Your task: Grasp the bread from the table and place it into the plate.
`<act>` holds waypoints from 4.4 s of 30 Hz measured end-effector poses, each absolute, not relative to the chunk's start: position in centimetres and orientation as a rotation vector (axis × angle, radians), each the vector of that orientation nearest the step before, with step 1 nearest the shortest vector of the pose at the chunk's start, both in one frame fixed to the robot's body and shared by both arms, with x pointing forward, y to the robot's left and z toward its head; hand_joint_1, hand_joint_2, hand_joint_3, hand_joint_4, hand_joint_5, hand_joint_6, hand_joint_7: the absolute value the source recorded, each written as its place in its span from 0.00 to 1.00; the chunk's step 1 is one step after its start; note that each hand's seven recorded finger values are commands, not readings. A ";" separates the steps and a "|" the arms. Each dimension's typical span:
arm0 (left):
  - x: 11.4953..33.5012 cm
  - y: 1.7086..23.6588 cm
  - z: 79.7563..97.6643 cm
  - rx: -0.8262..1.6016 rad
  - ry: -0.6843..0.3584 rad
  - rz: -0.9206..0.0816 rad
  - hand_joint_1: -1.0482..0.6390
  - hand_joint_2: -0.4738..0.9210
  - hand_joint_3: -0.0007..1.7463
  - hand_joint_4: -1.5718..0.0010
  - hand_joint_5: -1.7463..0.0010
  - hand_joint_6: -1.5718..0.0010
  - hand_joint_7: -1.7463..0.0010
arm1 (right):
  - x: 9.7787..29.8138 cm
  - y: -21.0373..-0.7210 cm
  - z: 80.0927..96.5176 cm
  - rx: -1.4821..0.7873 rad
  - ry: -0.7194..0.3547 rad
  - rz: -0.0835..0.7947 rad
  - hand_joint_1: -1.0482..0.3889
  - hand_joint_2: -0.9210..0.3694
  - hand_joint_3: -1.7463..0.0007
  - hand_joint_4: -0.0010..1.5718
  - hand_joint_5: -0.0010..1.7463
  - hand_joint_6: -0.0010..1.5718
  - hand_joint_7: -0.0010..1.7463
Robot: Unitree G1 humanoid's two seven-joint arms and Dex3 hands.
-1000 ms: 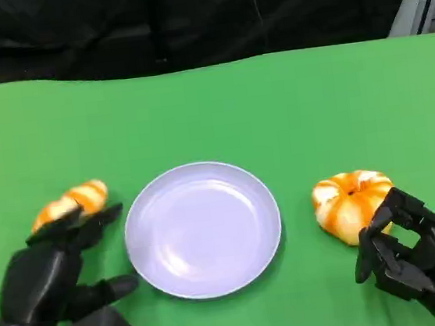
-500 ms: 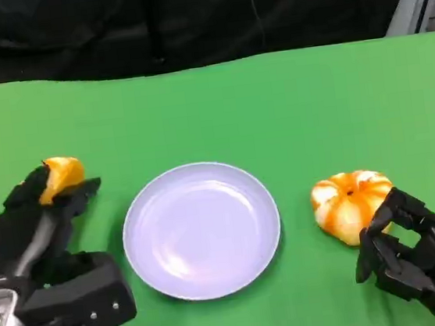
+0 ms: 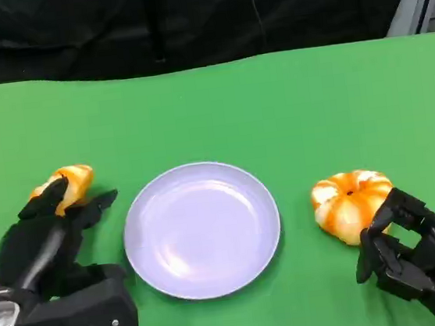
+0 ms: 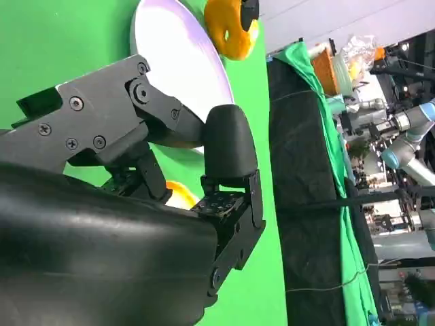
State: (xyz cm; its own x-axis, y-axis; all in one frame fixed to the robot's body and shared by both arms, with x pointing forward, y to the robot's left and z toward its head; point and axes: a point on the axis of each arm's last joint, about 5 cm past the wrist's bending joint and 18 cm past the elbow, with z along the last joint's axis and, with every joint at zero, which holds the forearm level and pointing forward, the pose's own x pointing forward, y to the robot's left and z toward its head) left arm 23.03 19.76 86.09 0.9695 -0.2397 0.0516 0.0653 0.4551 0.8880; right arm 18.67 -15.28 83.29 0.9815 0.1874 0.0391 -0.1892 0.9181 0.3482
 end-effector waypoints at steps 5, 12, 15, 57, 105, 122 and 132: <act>22.1 19.6 86.0 1.077 -0.185 -0.211 0.16 1.00 0.06 0.82 0.99 0.71 1.00 | 18.7 -15.3 83.3 0.358 -0.006 0.193 0.61 0.23 0.44 0.51 1.00 0.39 0.95; 20.1 19.5 86.2 1.147 -0.200 -0.217 0.13 1.00 0.07 0.82 0.99 0.70 1.00 | 18.7 -15.3 83.3 0.360 -0.006 0.191 0.62 0.22 0.43 0.52 1.00 0.39 0.95; 19.2 19.4 86.6 1.179 -0.205 -0.203 0.12 1.00 0.08 0.83 1.00 0.70 1.00 | 18.7 -15.3 83.3 0.361 -0.008 0.192 0.62 0.22 0.43 0.52 1.00 0.39 0.95; 26.0 21.2 87.7 1.281 -0.038 -0.124 0.10 1.00 0.09 0.82 1.00 0.72 1.00 | 18.6 -15.3 83.5 0.349 -0.025 0.182 0.61 0.23 0.42 0.52 1.00 0.38 0.95; 27.4 19.8 85.2 1.276 0.066 -0.282 0.15 1.00 0.13 0.73 0.98 0.69 0.99 | 18.6 -15.1 84.3 0.359 -0.019 0.179 0.61 0.24 0.40 0.52 1.00 0.40 0.96; 27.4 19.4 84.8 1.174 0.062 -0.234 0.62 1.00 0.11 0.52 0.12 0.56 0.24 | 18.3 -15.0 84.4 0.349 -0.005 0.168 0.62 0.25 0.40 0.53 1.00 0.40 0.97; 27.0 19.2 84.3 1.157 0.018 -0.157 0.63 0.99 0.15 0.57 0.00 0.69 0.00 | 18.3 -15.1 84.4 0.347 -0.006 0.168 0.64 0.24 0.38 0.53 1.00 0.39 0.98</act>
